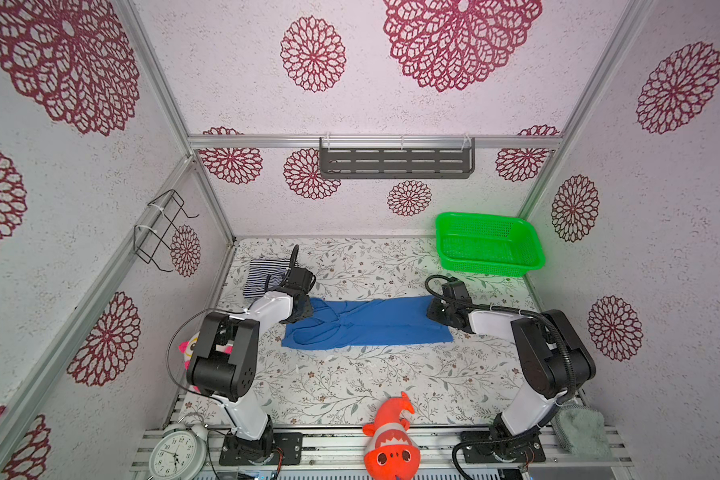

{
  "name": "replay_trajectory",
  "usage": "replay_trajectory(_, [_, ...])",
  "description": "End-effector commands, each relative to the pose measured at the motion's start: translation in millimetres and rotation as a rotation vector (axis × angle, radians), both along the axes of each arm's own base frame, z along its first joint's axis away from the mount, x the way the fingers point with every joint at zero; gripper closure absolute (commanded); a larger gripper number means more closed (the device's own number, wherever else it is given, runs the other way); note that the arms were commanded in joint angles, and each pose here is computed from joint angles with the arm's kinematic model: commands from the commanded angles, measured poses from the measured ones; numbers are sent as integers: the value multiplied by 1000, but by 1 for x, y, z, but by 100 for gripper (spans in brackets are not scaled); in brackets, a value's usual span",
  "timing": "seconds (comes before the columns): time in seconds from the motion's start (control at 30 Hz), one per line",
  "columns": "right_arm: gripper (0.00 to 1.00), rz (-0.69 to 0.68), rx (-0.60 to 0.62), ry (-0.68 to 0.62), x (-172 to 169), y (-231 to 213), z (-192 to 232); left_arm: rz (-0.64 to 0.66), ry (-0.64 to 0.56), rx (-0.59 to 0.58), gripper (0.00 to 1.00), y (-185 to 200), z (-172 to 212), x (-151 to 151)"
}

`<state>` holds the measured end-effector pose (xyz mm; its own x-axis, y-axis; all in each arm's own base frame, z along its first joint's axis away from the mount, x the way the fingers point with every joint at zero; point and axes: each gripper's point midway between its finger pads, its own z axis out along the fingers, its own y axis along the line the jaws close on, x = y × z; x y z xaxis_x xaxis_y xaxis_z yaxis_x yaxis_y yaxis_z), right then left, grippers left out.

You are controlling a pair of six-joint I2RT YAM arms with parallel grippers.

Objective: Fold and stack the tank tops

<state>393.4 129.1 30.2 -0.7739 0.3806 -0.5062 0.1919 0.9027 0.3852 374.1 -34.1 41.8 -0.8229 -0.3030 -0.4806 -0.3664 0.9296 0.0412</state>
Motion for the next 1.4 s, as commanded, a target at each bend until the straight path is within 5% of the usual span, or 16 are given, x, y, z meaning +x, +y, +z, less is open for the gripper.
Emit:
replay_trajectory(0.0, [71,-110,-63,125,-28,-31,-31,109,-47,-35,100,10,-15,-6])
replay_trajectory(0.13, [70,-113,-73,104,-24,-34,-24,106,14,-51,84,9,-33,-7])
replay_trajectory(0.3, [67,-66,-157,-3,-13,-42,14,110,-41,-18,56,17,-3,-4])
replay_trajectory(0.37, [53,-41,-192,-74,-9,-45,37,105,-59,-6,47,20,15,-6])
replay_trajectory(0.53, [51,-65,-270,-218,-9,-57,78,106,-88,7,40,25,45,-12])
replay_trajectory(0.73, [59,-24,-278,-292,-8,-42,93,78,-136,-27,45,16,62,9])
replay_trajectory(1.0, [63,25,-228,-261,-5,-16,79,19,-85,-111,64,-9,27,43])
replay_trajectory(1.37, [75,54,-135,-184,6,7,34,-11,95,-171,92,-2,-32,12])
